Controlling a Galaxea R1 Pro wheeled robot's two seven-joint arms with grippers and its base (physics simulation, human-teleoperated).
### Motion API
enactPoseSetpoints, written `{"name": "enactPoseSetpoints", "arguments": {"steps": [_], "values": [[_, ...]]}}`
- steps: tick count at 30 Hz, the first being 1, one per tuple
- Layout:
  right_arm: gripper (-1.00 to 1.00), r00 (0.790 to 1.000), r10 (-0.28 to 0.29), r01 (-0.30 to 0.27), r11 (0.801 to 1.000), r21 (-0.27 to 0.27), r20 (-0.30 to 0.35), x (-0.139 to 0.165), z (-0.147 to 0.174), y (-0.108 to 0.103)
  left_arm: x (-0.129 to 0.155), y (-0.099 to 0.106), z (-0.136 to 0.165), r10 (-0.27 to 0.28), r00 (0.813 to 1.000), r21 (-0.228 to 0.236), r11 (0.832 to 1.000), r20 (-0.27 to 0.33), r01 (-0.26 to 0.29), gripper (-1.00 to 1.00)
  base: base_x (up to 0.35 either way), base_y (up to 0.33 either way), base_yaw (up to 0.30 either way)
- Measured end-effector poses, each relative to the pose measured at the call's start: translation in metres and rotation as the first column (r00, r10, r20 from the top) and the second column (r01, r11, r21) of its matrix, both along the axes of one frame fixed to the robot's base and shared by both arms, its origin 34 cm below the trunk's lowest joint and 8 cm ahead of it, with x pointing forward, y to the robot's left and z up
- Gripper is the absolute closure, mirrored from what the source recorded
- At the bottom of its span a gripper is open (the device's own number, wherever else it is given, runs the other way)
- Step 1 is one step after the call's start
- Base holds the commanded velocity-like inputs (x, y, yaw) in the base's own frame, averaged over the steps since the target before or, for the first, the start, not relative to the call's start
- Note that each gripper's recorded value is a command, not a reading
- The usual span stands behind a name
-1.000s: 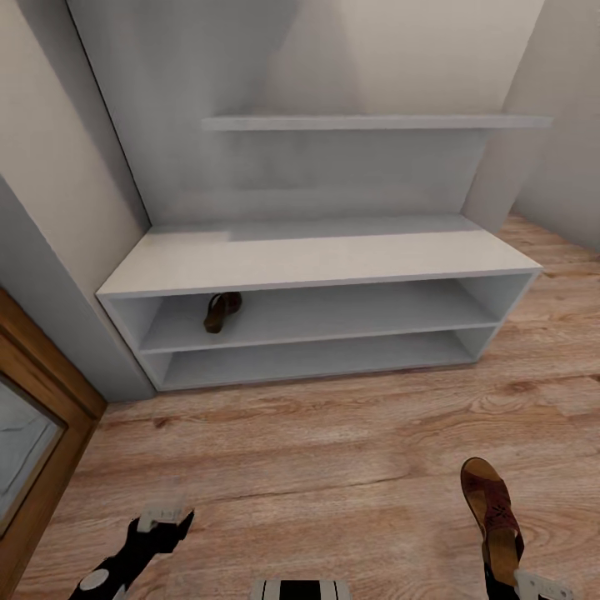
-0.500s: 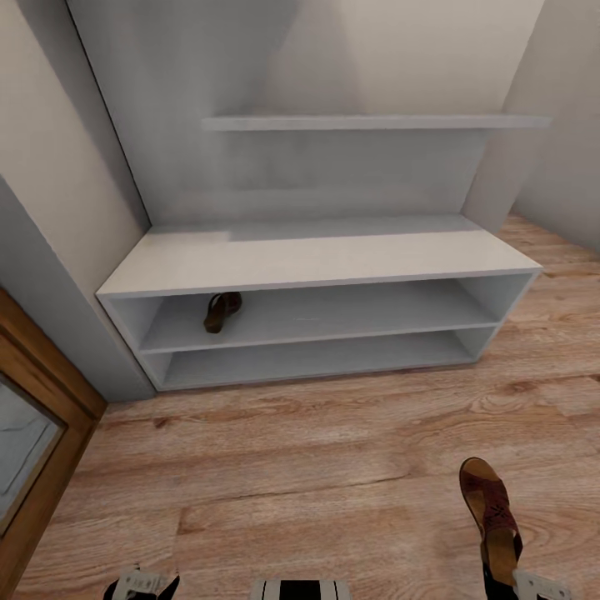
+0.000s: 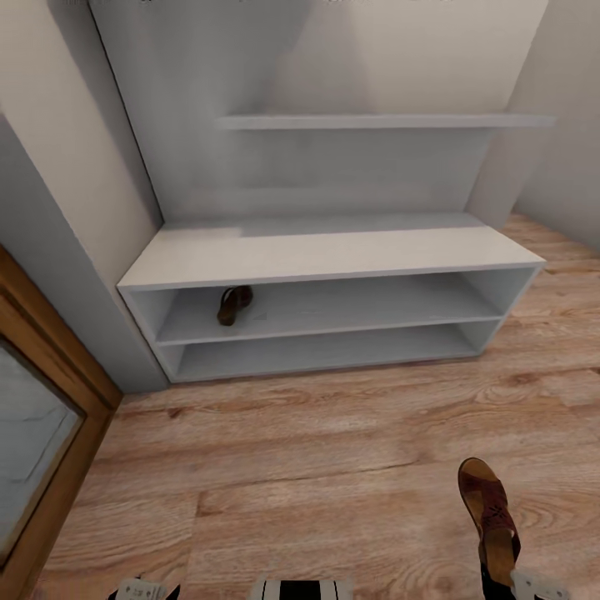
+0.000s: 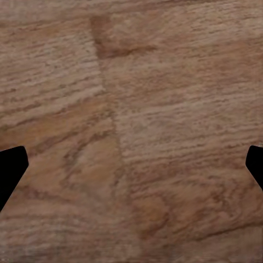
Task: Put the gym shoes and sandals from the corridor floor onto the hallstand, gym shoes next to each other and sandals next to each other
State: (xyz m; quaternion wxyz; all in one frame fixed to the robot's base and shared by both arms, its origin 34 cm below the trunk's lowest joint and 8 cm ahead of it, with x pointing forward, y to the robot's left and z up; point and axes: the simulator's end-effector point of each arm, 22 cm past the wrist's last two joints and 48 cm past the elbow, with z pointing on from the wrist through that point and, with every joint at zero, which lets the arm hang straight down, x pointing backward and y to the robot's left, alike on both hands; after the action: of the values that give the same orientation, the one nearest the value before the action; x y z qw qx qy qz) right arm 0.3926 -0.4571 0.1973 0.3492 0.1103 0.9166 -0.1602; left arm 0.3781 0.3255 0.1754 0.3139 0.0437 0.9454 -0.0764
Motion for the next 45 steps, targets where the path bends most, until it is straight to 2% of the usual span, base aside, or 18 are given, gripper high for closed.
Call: {"name": "enactPoseSetpoints", "arguments": {"steps": [11, 27, 38, 45], "values": [[1.0, 1.0, 0.0, 0.0, 1.0, 0.0, 0.0, 0.0, 0.0, 0.0, 0.0005, 0.0001, 0.0002, 0.001, 1.0, 0.0, 1.0, 0.001, -0.001, -1.0, -0.208, 0.221, 0.0], [1.0, 1.0, 0.0, 0.0, 1.0, -0.001, 0.003, 0.0009, 0.0008, -0.0005, 0.0007, -0.0002, 0.0004, -0.001, 1.0, 0.0, 1.0, 0.002, 0.001, -1.0, -0.028, 0.023, 0.005], [1.0, 1.0, -0.001, 0.001, 1.0, -0.001, 0.004, 0.0015, 0.0012, -0.0007, 0.0, -0.0011, 0.0001, 0.0, 1.0, -0.002, 1.0, 0.001, 0.0, -1.0, 0.0, 0.0, 0.238], [1.0, 1.0, -0.002, 0.003, 1.0, -0.002, 0.005, 0.0016, 0.0015, -0.0013, 0.0009, 0.0006, 0.0004, 0.004, 1.0, 0.0, 1.0, 0.0, -0.004, -1.0, 0.0, 0.0, 0.056]]}}
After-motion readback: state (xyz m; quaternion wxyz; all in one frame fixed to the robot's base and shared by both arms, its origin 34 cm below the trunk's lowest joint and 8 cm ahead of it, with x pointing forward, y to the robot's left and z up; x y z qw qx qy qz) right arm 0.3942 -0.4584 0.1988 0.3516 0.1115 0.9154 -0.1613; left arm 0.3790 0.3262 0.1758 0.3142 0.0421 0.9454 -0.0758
